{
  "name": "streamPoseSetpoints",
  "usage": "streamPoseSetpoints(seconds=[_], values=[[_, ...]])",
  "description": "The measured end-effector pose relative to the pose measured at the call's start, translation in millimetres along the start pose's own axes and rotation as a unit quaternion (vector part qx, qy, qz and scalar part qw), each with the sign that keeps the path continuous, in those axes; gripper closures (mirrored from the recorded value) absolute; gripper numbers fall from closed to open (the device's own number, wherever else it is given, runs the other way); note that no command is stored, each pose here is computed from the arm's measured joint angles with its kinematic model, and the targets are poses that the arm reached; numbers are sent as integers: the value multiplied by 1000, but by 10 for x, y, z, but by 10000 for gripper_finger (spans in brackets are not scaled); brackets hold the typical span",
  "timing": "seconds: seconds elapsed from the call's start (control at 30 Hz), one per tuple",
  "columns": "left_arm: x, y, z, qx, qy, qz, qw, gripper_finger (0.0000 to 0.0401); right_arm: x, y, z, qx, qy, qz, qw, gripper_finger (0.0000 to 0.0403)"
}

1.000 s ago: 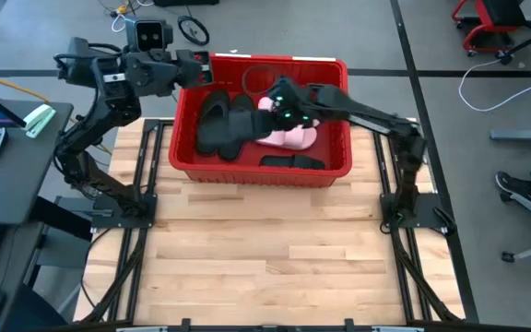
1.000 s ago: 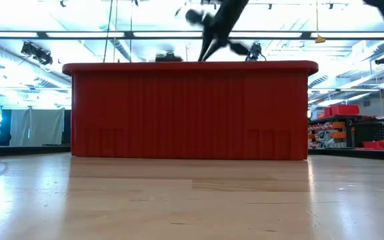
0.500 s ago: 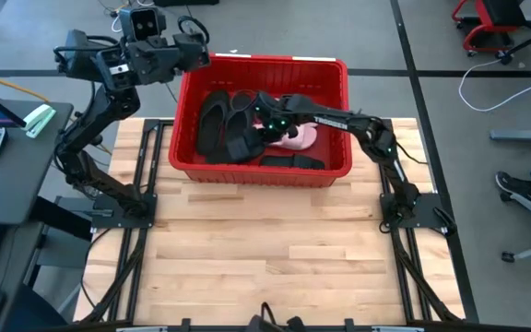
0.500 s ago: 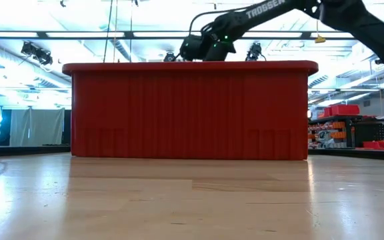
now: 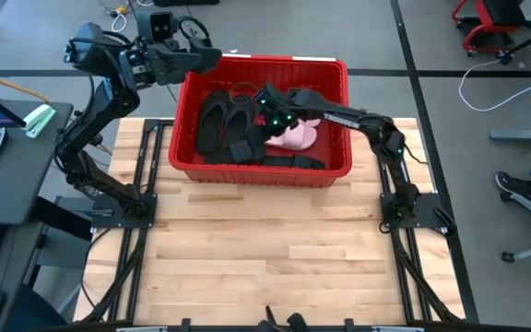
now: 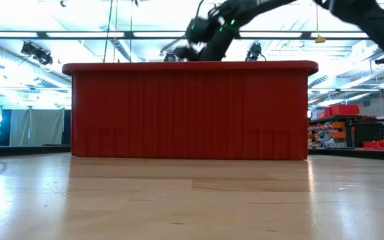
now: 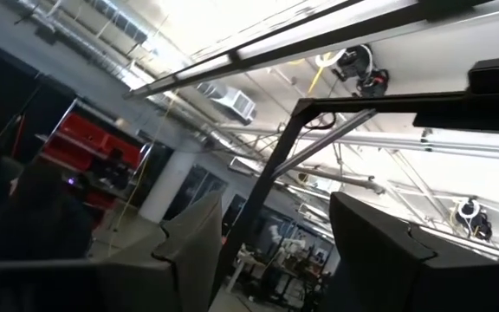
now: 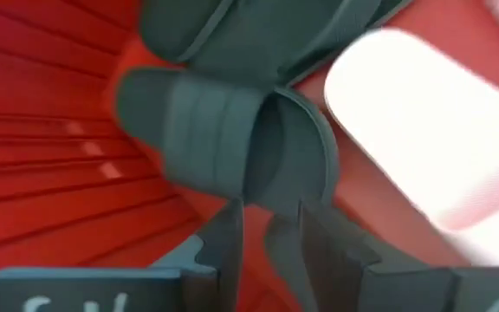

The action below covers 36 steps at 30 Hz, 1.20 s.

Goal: Pick and place slides into bin
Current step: Return to Home Position

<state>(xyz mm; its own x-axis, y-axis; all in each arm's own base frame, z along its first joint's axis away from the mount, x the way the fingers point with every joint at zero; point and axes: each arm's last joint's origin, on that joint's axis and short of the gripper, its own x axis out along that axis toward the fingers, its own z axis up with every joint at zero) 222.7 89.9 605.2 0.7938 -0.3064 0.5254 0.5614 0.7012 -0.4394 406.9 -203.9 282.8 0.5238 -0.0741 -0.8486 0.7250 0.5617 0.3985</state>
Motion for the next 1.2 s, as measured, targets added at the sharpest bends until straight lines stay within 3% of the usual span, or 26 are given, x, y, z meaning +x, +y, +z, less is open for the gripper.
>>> streamPoseSetpoints(seconds=[0.17,0.3,0.43,0.6,0.7,0.77,0.83,0.93,1.0,1.1,1.2], values=[[0,9,-5,-3,2,4,1000,181,-652,98,-23,-44,-73,0,996,286],[-3,1,-21,-20,28,-7,999,193,-1279,144,-175,-113,-108,9,988,286],[-29,-58,-42,-34,90,-40,995,208,-2025,203,-536,-179,-141,27,973,286],[-154,-333,-29,-1,168,-96,981,219,-2930,173,-1134,-229,-212,57,948,286],[-273,-509,16,33,164,-90,982,220,-3387,68,-1527,-267,-250,79,927,286],[-378,-659,37,68,150,-74,984,217,-3637,-49,-1778,-262,-265,98,923,287],[-520,-826,27,96,140,-38,985,214,-3844,-186,-1985,-233,-284,111,924,286],[-793,-1020,-95,122,130,82,981,210,-4030,-438,-2228,-201,-312,87,925,286],[-1011,-1120,-220,139,130,199,961,209,-4072,-606,-2358,-171,-321,70,929,286],[-1290,-1230,-351,144,124,352,916,211,-4002,-782,-2484,-140,-326,48,934,287],[-1441,-1334,-393,162,119,404,892,215,-3819,-896,-2570,-127,-322,28,938,287]])
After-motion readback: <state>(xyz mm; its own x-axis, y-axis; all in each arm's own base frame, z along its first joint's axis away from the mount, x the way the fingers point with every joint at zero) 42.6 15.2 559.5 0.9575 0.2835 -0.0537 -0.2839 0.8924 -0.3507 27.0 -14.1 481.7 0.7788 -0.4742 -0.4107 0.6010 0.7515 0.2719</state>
